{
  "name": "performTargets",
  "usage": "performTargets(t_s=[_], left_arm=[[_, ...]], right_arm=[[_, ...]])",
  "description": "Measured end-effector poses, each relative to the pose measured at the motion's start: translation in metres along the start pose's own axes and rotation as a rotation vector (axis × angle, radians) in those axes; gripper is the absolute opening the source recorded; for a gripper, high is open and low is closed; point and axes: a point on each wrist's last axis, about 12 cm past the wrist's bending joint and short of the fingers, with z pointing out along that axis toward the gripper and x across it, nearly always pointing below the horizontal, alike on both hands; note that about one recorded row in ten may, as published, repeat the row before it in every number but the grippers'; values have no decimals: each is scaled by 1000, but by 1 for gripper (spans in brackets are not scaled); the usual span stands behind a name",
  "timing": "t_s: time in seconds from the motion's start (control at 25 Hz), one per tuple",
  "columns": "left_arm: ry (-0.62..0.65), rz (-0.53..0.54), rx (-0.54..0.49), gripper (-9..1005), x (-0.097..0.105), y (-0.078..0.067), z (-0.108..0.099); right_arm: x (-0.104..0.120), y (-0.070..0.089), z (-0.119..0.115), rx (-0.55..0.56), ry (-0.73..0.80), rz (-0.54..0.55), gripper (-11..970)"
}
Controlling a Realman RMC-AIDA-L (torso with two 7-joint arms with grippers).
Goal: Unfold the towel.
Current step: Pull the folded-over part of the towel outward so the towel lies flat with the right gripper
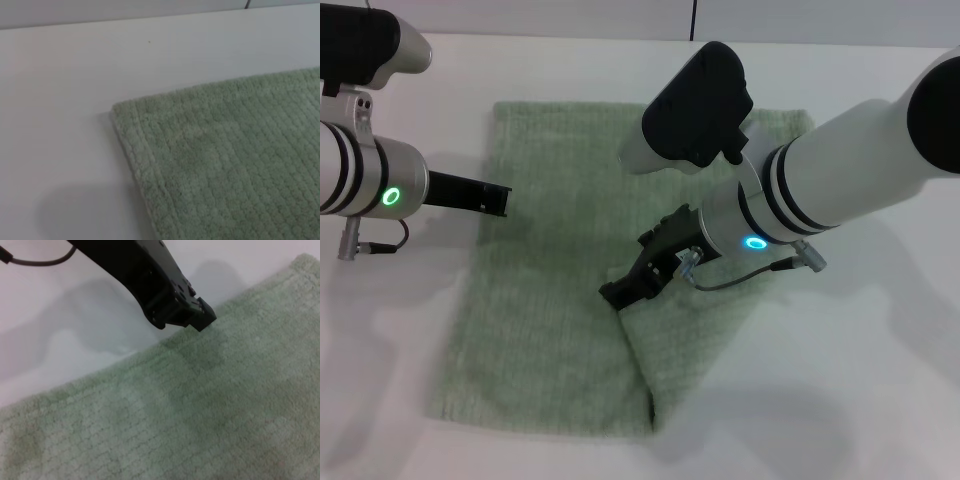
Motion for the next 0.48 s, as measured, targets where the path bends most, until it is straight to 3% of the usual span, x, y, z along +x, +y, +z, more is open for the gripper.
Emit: performTargets(t_s=[0.48], left_arm=[[0,1,-2,-2,0,1,-1]], right_arm=[[-1,-5,2,8,15,9,772]])
